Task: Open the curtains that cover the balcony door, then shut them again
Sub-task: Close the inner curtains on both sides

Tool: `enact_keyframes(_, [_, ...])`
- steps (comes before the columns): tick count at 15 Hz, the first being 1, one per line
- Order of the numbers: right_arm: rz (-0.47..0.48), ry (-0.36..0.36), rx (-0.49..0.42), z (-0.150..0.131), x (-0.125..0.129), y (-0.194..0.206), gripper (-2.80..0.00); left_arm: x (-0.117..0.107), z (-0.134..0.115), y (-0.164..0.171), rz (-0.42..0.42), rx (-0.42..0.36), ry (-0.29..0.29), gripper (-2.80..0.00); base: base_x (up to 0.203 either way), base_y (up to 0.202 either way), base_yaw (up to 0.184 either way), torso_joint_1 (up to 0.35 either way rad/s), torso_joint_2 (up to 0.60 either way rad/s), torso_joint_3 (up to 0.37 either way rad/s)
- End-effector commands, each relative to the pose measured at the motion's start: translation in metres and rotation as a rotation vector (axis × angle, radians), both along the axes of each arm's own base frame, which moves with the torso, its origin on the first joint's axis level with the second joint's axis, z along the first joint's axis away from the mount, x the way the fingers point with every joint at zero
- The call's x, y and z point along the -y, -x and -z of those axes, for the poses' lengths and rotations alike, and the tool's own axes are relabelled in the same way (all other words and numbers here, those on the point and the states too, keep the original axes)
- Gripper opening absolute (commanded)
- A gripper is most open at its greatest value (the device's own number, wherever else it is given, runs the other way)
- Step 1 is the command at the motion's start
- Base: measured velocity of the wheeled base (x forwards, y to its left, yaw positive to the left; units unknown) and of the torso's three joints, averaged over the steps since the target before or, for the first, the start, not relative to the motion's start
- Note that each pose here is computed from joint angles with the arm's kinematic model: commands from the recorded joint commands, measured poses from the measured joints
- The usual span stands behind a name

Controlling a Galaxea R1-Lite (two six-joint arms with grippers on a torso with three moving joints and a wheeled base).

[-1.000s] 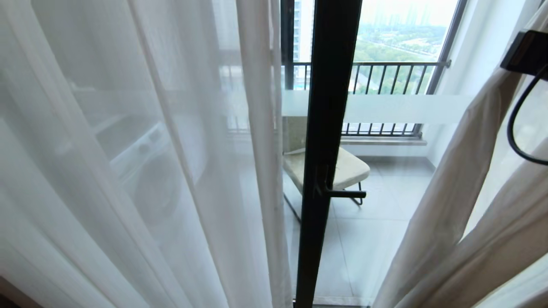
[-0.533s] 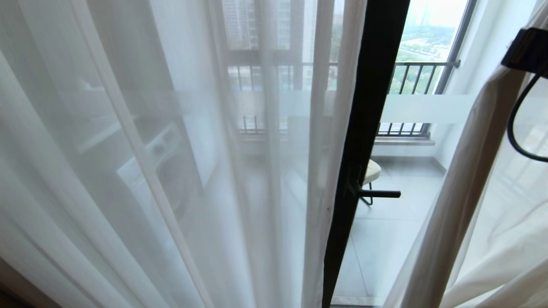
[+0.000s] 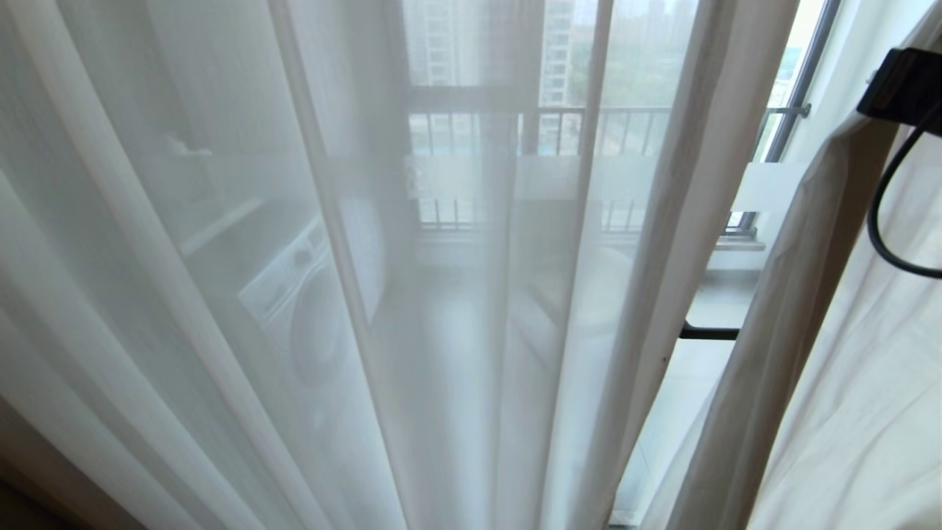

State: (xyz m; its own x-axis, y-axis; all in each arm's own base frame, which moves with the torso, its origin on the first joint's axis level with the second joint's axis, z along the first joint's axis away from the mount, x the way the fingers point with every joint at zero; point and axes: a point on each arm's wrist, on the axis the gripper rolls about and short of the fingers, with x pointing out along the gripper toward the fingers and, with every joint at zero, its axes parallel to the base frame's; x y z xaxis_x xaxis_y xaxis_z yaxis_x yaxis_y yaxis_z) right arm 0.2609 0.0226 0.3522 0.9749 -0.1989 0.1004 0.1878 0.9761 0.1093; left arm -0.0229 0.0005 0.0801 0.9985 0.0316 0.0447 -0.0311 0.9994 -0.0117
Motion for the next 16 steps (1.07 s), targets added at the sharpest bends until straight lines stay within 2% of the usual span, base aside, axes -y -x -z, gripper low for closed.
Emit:
enact_keyframes(1, [0.001, -0.001, 0.004, -0.0007, 0.0000, 0.0010, -2.80, 0.0000, -0.0001, 0.0000, -0.001, 0.001, 0.001, -2.80, 0.000, 0.187, 0.004, 0.002, 0.00, 0.002])
enact_keyframes(11, [0.001, -0.002, 0.008, -0.0016, 0.0004, 0.0043, -2.80, 0.0000, -0.0001, 0.0000, -0.002, 0.001, -0.001, -2.80, 0.000, 0.190, 0.001, 0.002, 0.00, 0.001])
enact_keyframes(16, [0.001, -0.002, 0.008, -0.0019, 0.0004, 0.0044, -2.80, 0.0000, -0.0001, 0.0000, -0.002, 0.001, -0.001, -2.80, 0.000, 0.021, 0.000, 0.000, 0.00, 0.000])
